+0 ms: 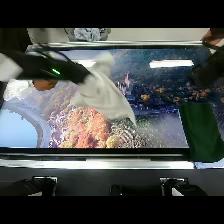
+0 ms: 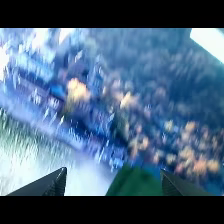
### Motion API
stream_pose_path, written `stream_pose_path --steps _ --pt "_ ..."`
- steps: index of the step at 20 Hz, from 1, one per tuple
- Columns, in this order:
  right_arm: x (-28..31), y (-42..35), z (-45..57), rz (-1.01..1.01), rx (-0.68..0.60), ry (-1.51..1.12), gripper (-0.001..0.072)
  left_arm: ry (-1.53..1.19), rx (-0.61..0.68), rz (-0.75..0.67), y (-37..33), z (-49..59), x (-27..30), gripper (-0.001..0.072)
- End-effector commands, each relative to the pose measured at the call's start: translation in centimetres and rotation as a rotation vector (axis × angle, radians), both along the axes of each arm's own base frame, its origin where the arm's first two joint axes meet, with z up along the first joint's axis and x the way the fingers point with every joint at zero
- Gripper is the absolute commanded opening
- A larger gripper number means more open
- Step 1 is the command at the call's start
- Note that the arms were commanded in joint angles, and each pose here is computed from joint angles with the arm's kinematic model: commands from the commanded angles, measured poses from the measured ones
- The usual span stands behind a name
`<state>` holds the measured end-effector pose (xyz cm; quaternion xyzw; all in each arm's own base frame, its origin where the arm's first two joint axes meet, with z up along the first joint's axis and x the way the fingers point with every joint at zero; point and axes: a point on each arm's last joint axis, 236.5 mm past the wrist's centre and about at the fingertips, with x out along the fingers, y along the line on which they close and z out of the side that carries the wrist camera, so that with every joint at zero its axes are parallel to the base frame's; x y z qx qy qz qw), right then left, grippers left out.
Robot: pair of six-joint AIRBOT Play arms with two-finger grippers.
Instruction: Fold the shirts.
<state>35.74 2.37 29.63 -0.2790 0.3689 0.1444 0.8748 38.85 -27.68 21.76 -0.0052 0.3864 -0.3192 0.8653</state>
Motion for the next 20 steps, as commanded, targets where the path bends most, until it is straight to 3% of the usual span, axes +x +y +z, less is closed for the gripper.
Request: stream_pose_path --steps 1,3,4,5,6,9,14,16,20 --pt "-2.2 -0.8 -2.4 -0.024 -0.028 0.14 0.0673 0.251 0.113 -0.03 -3.4 -14.0 -1.7 0.0033" --pt "-0.5 -0.7 -5.2 -0.021 -0.034 0.199 0.0674 0.353 0.171 -0.022 -3.8 -20.5 -1.4 0.0037" --pt "0.6 -0.4 -7.4 -0.014 -0.029 0.247 0.0677 0.394 0.176 -0.029 -4.2 -21.9 -1.4 0.0112" --pt "1.4 0.4 -9.6 0.006 -0.008 0.299 0.0702 0.435 0.183 -0.042 -4.4 -22.5 -1.5 0.046" --pt "2.2 1.3 -11.9 0.029 0.018 0.357 0.0703 0.472 0.2 -0.057 -4.1 -22.1 -1.6 0.0705" --pt "3.9 2.3 -16.2 0.061 0.034 0.469 0.0708 0.43 0.273 -0.077 0.8 -16.8 0.4 0.0709" --pt "1.3 2.1 -23.3 0.061 0.023 0.723 0.0708 0.536 0.281 0.143 14.0 -15.1 0.9 0.0706" --pt "-1.0 2.0 -26.3 0.058 0.02 0.832 0.0708 0.667 0.23 0.139 14.7 -19.1 -2.1 0.0705" --pt "-5.1 1.9 -30.7 0.055 0.023 0.996 0.0711 0.836 0.06 0.075 9.9 -27.0 -8.3 0.0704"
